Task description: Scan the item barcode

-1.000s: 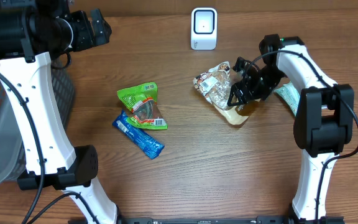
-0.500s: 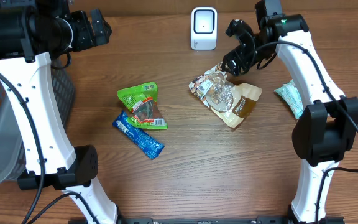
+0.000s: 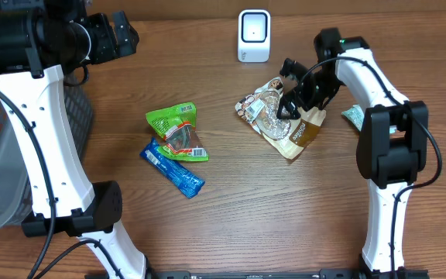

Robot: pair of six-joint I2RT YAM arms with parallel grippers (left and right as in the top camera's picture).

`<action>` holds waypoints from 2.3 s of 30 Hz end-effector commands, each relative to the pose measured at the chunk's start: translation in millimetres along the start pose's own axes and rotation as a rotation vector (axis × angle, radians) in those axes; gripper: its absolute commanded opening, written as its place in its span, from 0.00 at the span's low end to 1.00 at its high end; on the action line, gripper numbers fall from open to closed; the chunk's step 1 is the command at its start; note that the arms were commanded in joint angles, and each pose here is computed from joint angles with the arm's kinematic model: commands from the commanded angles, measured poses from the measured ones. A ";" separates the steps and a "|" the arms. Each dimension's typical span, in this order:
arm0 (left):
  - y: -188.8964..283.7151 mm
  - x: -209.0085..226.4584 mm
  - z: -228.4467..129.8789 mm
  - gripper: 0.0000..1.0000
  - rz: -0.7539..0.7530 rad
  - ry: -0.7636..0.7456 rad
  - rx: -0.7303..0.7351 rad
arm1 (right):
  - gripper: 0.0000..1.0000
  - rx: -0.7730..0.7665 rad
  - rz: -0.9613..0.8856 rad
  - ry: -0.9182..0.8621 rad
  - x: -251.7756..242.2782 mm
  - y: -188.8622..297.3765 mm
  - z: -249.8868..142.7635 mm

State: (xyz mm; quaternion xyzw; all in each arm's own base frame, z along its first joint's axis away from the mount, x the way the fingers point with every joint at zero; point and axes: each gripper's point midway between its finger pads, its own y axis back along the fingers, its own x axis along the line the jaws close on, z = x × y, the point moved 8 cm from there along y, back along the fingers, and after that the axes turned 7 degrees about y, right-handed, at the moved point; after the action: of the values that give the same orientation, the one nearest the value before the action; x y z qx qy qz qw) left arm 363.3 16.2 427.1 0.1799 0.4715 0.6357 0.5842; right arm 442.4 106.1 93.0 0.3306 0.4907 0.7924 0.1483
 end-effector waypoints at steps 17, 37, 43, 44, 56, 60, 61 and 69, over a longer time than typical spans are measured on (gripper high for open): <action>-3.7 1.6 1.1 1.00 0.009 -0.002 0.005 | 0.04 -0.032 0.203 -0.313 26.5 9.2 5.8; -3.7 1.7 1.1 1.00 0.009 -0.002 0.005 | 0.04 -0.031 -1.344 -0.197 62.3 96.3 116.8; -3.5 1.6 1.1 1.00 0.009 -0.002 0.005 | 0.04 -0.164 -1.410 -0.100 55.1 105.1 147.4; -3.7 1.6 1.1 1.00 0.009 -0.002 0.005 | 0.04 -0.175 -1.413 -0.075 53.9 104.2 151.2; -3.7 1.6 1.1 1.00 0.009 -0.002 0.005 | 0.04 0.029 -1.391 0.186 49.1 89.3 149.6; -3.5 1.6 1.1 1.00 0.009 -0.002 0.005 | 0.04 0.088 -1.366 0.201 49.5 85.1 142.6; -3.5 1.6 1.1 1.00 0.009 -0.002 0.005 | 0.04 0.111 -1.345 0.211 49.9 82.4 139.6; -3.5 1.6 1.1 1.00 0.009 -0.002 0.005 | 0.04 0.132 -1.326 0.219 50.4 80.0 136.7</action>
State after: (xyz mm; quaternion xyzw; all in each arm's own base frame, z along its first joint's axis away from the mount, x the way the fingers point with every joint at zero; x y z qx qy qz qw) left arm 363.3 16.2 427.1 0.1799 0.4715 0.6357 0.5842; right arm 505.6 191.1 209.5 -0.1114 0.6596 0.5285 0.5227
